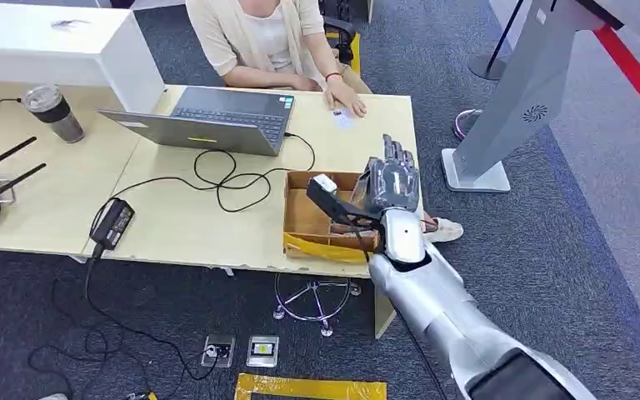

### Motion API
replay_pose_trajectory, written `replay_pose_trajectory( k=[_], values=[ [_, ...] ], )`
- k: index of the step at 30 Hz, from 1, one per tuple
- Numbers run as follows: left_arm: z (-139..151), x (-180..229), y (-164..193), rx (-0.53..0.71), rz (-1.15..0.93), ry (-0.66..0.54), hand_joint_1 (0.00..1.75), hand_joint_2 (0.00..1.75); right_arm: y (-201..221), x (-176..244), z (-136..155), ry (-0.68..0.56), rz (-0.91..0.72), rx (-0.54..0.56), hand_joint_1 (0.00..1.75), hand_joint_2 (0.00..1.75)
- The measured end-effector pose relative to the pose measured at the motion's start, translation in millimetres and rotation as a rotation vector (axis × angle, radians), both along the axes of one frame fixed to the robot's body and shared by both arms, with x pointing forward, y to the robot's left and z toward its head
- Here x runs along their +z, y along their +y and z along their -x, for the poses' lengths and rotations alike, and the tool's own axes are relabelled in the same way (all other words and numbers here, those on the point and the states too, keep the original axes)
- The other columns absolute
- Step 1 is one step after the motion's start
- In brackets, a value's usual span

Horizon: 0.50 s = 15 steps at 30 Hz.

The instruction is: Pass the card to the sensor for recognition and then transmit it.

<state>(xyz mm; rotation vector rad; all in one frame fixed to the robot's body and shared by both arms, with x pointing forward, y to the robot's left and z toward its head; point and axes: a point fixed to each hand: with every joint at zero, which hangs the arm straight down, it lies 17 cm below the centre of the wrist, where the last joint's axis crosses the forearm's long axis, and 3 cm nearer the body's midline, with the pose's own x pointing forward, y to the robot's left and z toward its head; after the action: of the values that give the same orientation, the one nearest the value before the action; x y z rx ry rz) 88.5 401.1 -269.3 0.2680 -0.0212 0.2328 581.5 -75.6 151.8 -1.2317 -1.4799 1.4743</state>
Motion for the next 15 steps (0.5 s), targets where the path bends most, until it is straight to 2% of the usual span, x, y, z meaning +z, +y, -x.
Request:
replay_pose_trajectory(
  k=[9, 15],
  values=[
    [-1, 0, -3, -0.011, 0.014, -0.004, 0.00, 0.00, -10, 56, -24, -0.103, 0.005, -0.029, 1.75, 1.75],
    [-1, 0, -2, -0.010, 0.011, -0.003, 0.00, 0.00, -12, 67, -28, -0.124, 0.004, -0.038, 1.75, 1.75]
  ],
)
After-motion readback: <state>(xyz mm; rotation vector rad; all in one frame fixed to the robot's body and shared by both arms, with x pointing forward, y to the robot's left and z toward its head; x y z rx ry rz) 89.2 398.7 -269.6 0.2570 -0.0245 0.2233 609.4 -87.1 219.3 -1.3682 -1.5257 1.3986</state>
